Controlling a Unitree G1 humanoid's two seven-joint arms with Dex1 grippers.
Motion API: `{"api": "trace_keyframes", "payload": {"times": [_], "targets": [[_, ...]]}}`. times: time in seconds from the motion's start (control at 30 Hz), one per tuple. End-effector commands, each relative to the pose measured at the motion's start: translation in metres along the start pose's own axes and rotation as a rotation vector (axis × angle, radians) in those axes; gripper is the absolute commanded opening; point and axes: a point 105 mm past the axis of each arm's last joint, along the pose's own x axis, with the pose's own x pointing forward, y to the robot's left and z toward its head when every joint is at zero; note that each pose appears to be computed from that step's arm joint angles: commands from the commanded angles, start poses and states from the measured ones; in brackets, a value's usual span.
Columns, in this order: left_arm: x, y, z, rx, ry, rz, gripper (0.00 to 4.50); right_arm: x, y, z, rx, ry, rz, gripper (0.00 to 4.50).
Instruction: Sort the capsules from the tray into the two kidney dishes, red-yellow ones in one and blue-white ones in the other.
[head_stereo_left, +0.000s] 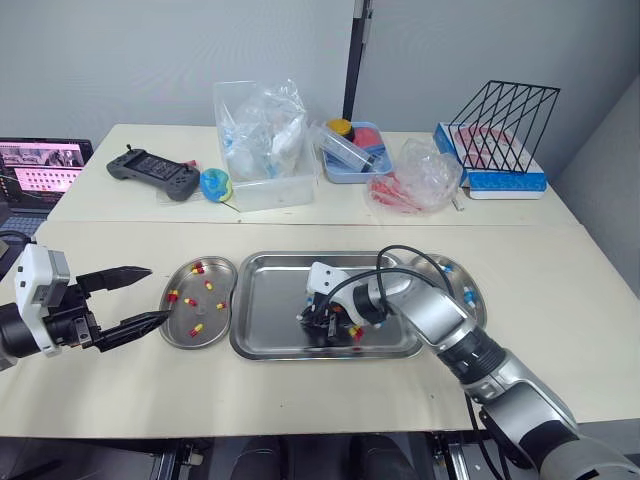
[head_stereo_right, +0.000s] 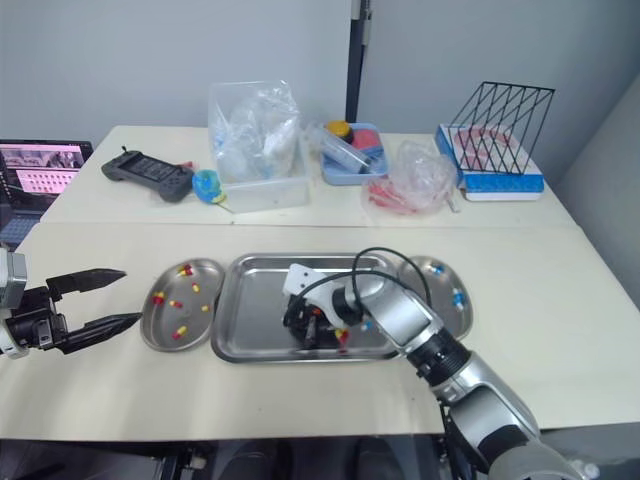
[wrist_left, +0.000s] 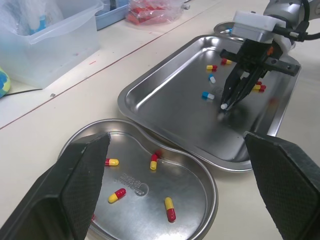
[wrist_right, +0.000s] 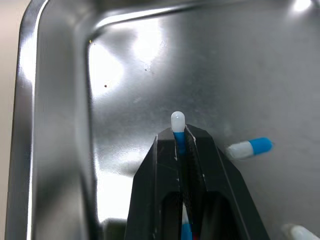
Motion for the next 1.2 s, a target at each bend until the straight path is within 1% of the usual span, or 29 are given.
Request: {"api": "trace_keyframes", "payload": {"times": [0.03, 0.1, 0.17, 0.3, 0.37, 0.43, 0.5, 0.6, 0.7, 0.83, 0.9, 1.03, 1.2], "targets": [[-0.003, 0.005, 0.003, 0.032, 0.007, -0.005, 4.5, -0.018, -0.003, 0.031, -0.026, -0.105, -0.009, 0.04], [-0.001, 0.005, 0.001, 0.031, 0.005, -0.017, 4.5, -0.032, 0.0, 0.049, -0.038, -0.193, 0.02, 0.04], [0.003, 0.001, 0.001, 0.03, -0.002, -0.044, 4.5, -0.05, 0.003, 0.057, -0.028, -0.238, 0.045, 0.04], [0.009, -0.005, 0.005, 0.027, -0.026, -0.074, 4.5, -0.088, -0.01, 0.054, 0.011, -0.257, -0.019, 0.04], [0.011, -0.007, 0.006, 0.023, -0.036, -0.084, 4.5, -0.113, -0.022, 0.044, 0.012, -0.239, -0.088, 0.04], [0.016, -0.008, 0.005, 0.015, -0.046, -0.095, 4.5, -0.151, -0.04, 0.028, 0.052, -0.221, -0.203, 0.04], [0.02, -0.008, 0.003, 0.009, -0.052, -0.102, 4.5, -0.177, -0.051, 0.013, 0.093, -0.196, -0.291, 0.04], [0.026, -0.009, 0.001, 0.001, -0.062, -0.113, 4.5, -0.205, -0.057, -0.017, 0.152, -0.13, -0.39, 0.04], [0.029, -0.007, 0.001, 0.002, -0.067, -0.115, 4.5, -0.217, -0.054, -0.045, 0.213, -0.078, -0.427, 0.04], [0.031, -0.006, 0.004, 0.013, -0.084, -0.12, 4.5, -0.224, -0.054, -0.079, 0.29, -0.033, -0.505, 0.04], [0.032, -0.004, 0.005, 0.021, -0.088, -0.12, 4.5, -0.221, -0.053, -0.092, 0.344, -0.027, -0.515, 0.04], [0.032, -0.001, 0.004, 0.026, -0.085, -0.11, 4.5, -0.214, -0.052, -0.11, 0.368, 0.028, -0.533, 0.04], [0.033, -0.003, 0.002, 0.019, -0.085, -0.112, 4.5, -0.22, -0.057, -0.116, 0.364, 0.028, -0.584, 1.76]]}}
